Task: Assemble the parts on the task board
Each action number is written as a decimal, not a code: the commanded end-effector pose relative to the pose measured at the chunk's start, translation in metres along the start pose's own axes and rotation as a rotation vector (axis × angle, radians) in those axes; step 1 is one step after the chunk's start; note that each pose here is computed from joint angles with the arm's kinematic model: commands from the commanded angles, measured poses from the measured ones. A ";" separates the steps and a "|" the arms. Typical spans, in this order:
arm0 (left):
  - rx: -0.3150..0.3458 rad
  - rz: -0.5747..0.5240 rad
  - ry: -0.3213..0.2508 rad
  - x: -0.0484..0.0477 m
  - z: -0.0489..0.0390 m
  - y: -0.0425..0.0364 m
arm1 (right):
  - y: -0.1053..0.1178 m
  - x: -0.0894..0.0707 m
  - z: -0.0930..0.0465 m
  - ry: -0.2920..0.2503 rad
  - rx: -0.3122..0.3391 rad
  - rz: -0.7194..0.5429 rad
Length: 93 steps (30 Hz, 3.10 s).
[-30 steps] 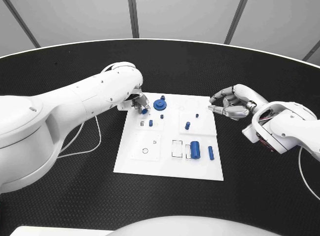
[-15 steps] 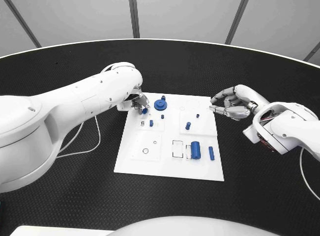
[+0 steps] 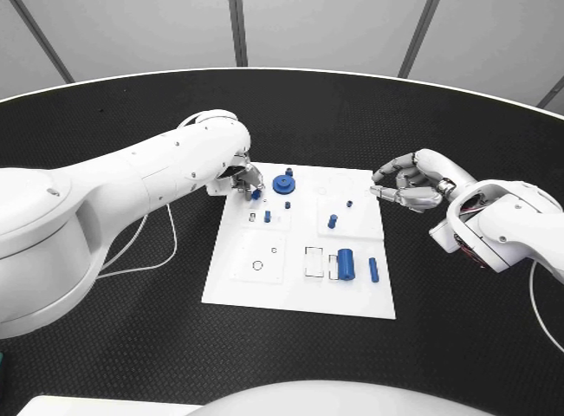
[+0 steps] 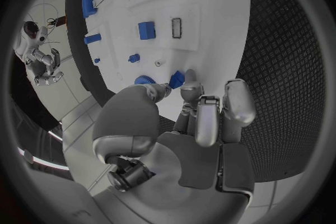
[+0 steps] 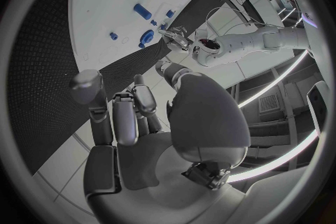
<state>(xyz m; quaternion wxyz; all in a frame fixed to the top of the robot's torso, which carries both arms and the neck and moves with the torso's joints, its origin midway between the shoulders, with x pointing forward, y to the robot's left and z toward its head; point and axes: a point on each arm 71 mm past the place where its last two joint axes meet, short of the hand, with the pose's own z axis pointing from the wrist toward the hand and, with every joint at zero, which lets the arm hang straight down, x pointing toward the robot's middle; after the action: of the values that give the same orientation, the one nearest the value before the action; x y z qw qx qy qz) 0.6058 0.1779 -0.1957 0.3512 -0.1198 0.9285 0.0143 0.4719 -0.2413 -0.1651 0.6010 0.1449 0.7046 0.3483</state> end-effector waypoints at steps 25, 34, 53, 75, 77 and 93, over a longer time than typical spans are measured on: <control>0.022 -0.019 -0.010 -0.0008 -0.0002 0.0042 | -0.003 -0.002 0.000 -0.008 0.009 -0.003; 0.027 -0.026 -0.015 -0.0009 -0.0005 0.0062 | -0.004 -0.003 0.001 -0.011 0.011 -0.005; 0.032 -0.045 -0.007 -0.0006 -0.0008 0.0123 | -0.007 -0.005 0.002 -0.019 0.017 -0.008; 0.040 -0.046 0.003 0.0012 -0.0021 0.0156 | -0.011 -0.006 0.002 -0.026 0.024 -0.010; 0.039 -0.046 0.004 0.0013 -0.0021 0.0159 | -0.011 -0.006 0.002 -0.027 0.025 -0.010; 0.048 -0.062 0.034 0.0029 -0.0024 0.0203 | -0.015 -0.006 0.003 -0.030 0.032 -0.013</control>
<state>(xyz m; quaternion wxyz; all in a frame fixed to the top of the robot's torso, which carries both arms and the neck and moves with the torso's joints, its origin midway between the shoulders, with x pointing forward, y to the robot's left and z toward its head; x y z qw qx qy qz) 0.5976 0.1964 -0.1968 0.3395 -0.1396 0.9299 -0.0201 0.4794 -0.2547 -0.1701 0.6114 0.1551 0.7017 0.3312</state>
